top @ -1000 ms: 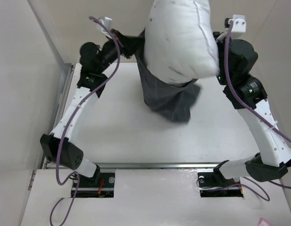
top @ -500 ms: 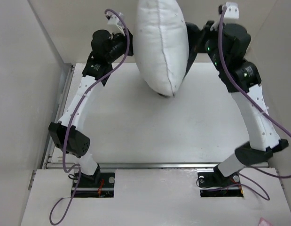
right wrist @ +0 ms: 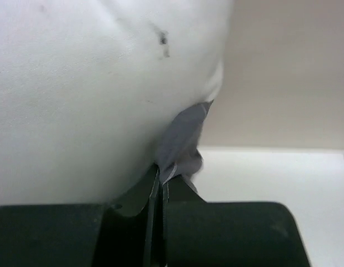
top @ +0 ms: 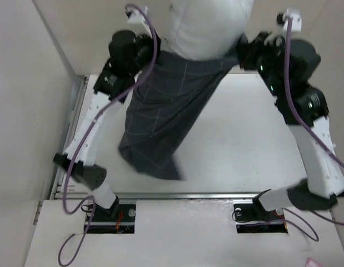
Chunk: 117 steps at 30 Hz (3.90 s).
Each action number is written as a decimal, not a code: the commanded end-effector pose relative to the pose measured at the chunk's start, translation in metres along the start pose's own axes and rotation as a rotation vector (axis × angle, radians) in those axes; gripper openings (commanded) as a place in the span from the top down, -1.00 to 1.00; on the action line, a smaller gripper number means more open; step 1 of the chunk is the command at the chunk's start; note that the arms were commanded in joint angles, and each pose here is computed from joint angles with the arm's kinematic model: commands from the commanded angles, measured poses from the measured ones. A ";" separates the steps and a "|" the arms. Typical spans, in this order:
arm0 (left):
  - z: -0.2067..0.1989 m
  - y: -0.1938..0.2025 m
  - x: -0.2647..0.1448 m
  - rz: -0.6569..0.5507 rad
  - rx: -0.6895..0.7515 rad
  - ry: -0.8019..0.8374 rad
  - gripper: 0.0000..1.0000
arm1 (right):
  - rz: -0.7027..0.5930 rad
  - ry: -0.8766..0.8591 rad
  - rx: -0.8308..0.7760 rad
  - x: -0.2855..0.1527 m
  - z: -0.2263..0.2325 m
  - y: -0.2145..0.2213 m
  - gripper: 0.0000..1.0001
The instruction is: Put the pillow into the pillowcase
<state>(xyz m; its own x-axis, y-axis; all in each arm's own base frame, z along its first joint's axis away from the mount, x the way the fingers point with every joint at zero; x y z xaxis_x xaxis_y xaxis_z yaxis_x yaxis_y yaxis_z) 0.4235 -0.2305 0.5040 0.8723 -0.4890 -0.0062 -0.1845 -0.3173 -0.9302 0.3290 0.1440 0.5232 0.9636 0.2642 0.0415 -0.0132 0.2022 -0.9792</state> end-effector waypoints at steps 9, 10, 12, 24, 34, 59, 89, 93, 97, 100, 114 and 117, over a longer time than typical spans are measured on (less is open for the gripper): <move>-0.024 -0.094 -0.060 -0.229 0.043 -0.027 1.00 | -0.428 -0.188 0.030 -0.048 0.025 -0.074 1.00; -0.055 -0.093 -0.070 -0.224 0.064 0.109 1.00 | -0.440 -0.097 0.051 -0.040 0.011 -0.076 1.00; -0.077 -0.042 -0.068 -0.161 0.093 0.210 1.00 | -0.444 0.300 0.083 0.002 -0.047 -0.094 1.00; -0.139 -0.100 -0.129 -0.333 0.121 0.403 1.00 | -0.489 0.438 0.054 -0.036 -0.067 -0.120 1.00; -0.051 -0.160 -0.088 -0.475 0.052 0.003 1.00 | -0.457 -0.451 -0.084 -0.100 0.068 -0.110 1.00; -0.131 -0.075 -0.193 -0.370 0.130 0.567 1.00 | -0.288 0.585 -0.141 0.025 -0.069 -0.122 1.00; -0.080 -0.139 -0.120 -0.434 0.040 0.347 1.00 | -0.480 -0.135 -0.197 -0.055 0.028 -0.160 1.00; -0.113 -0.170 -0.171 -0.520 0.126 0.468 1.00 | -0.543 -0.111 -0.152 -0.084 0.022 -0.188 1.00; -0.084 -0.179 -0.184 -0.649 0.066 0.313 1.00 | -0.705 -0.061 -0.085 -0.097 0.012 -0.208 1.00; -0.062 -0.140 -0.132 -0.476 0.052 0.238 1.00 | -0.481 0.067 -0.113 -0.017 0.003 -0.164 1.00; -0.070 -0.204 -0.186 -0.734 0.065 0.212 1.00 | -0.838 -0.126 -0.011 -0.158 0.014 -0.250 1.00; -0.031 -0.208 -0.131 -0.701 0.020 0.006 1.00 | -0.619 -0.432 -0.122 -0.143 0.064 -0.195 1.00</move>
<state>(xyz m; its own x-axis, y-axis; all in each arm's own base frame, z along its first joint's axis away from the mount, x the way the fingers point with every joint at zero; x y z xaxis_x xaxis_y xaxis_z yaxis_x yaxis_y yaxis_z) 0.3253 -0.1758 0.6426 0.7781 -0.4732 0.4132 0.1658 -0.4797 -0.8616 0.2605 0.1188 0.6771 0.8232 0.2949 0.4852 0.4375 0.2152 -0.8731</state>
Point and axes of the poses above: each gripper's point midway between its finger pads, its own x axis out along the fingers, its own z axis along the line the jaws close on, y = z × x, the point moved 1 cm from there along -x, back along the fingers, and after that the axes turned 3 degrees about -x, right-handed, at the moved point
